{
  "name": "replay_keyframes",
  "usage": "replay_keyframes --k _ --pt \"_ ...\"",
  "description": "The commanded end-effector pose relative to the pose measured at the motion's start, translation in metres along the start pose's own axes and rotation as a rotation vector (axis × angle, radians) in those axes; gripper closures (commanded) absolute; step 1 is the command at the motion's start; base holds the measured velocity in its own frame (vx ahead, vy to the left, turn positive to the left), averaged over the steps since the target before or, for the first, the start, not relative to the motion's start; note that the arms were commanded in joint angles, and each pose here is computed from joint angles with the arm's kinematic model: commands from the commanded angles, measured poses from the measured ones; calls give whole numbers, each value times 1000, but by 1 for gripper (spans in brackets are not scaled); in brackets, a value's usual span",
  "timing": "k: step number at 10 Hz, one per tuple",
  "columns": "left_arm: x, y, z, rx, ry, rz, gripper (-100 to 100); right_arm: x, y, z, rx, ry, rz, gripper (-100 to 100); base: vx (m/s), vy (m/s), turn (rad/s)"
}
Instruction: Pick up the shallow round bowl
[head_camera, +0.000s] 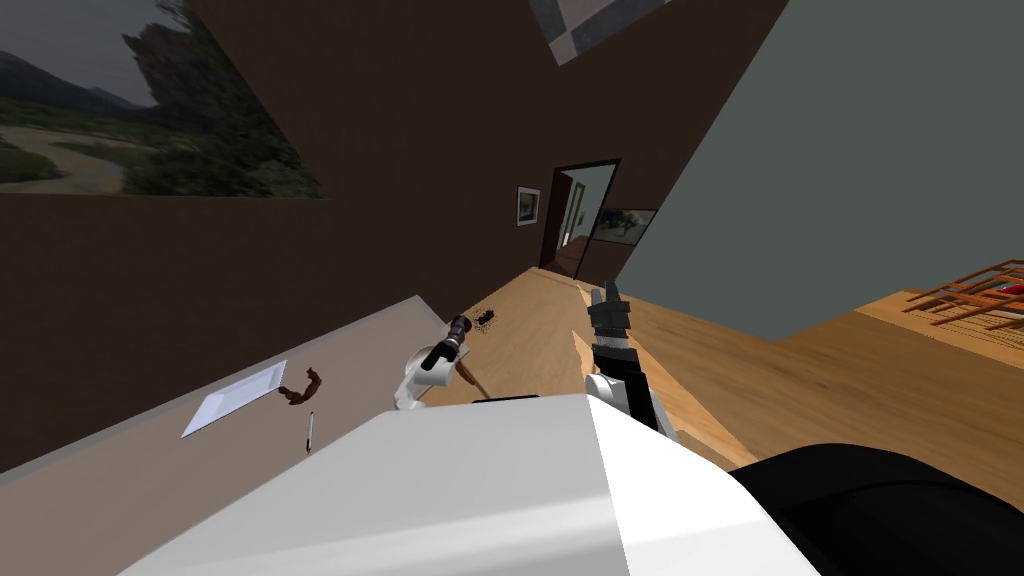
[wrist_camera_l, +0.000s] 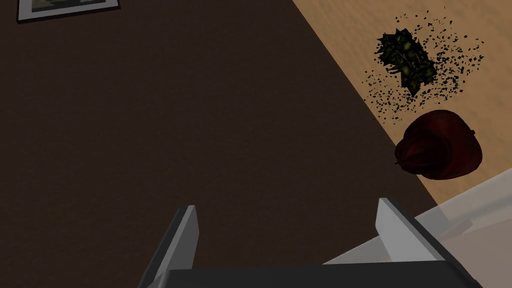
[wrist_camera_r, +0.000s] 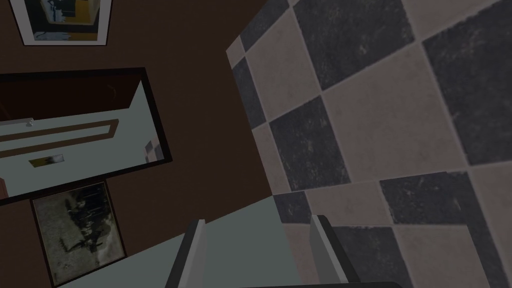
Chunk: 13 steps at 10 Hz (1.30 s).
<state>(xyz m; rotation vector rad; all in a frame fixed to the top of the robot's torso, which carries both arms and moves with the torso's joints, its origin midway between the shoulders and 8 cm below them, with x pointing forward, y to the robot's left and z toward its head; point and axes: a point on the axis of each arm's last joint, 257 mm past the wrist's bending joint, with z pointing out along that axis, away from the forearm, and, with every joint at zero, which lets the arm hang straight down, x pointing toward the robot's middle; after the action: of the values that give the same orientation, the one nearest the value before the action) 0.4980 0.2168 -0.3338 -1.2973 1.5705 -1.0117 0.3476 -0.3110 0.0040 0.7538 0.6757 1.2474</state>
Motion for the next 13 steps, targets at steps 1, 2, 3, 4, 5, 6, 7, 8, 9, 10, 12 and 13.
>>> replay_keyframes --k 1,2,3,4,5,6,7,8,9,10,12,13 --pt "2 16 9 -58 8 -13 -100 0 0 0 0 0 0 0 -44 18 8" --pt "1 23 9 -73 7 -13 -100 0 0 0 0 0 0 0 -33 17 -1" --pt "3 37 15 -123 13 -25 -100 0 0 0 0 0 0 0 -33 19 14" --pt "5 43 20 -155 18 -37 -100 0 0 0 0 0 0 0 -51 41 55" --pt "4 53 19 -178 17 -37 -100 0 0 0 0 0 0 0 -42 30 9" --pt "6 63 24 -219 21 -49 -100 0 0 0 0 0 0 0 -34 25 40" --pt "5 68 23 -229 21 -49 -100 0 0 0 0 0 0 0 -23 17 24" --pt "7 78 27 -271 25 -62 -100 0 0 0 0 0 0 0 -24 21 56" --pt "8 87 29 -312 28 -75 -100 0 0 0 0 0 0 0 -39 30 84" --pt "7 95 28 -329 27 -75 -100 0 0 0 0 0 0 0 -32 28 37" --pt "10 115 31 -412 32 -101 -100 0 0 0 0 0 0 0 -28 41 103" --pt "10 121 29 -426 31 -102 -100 0 0 0 0 0 0 0 -18 32 23"
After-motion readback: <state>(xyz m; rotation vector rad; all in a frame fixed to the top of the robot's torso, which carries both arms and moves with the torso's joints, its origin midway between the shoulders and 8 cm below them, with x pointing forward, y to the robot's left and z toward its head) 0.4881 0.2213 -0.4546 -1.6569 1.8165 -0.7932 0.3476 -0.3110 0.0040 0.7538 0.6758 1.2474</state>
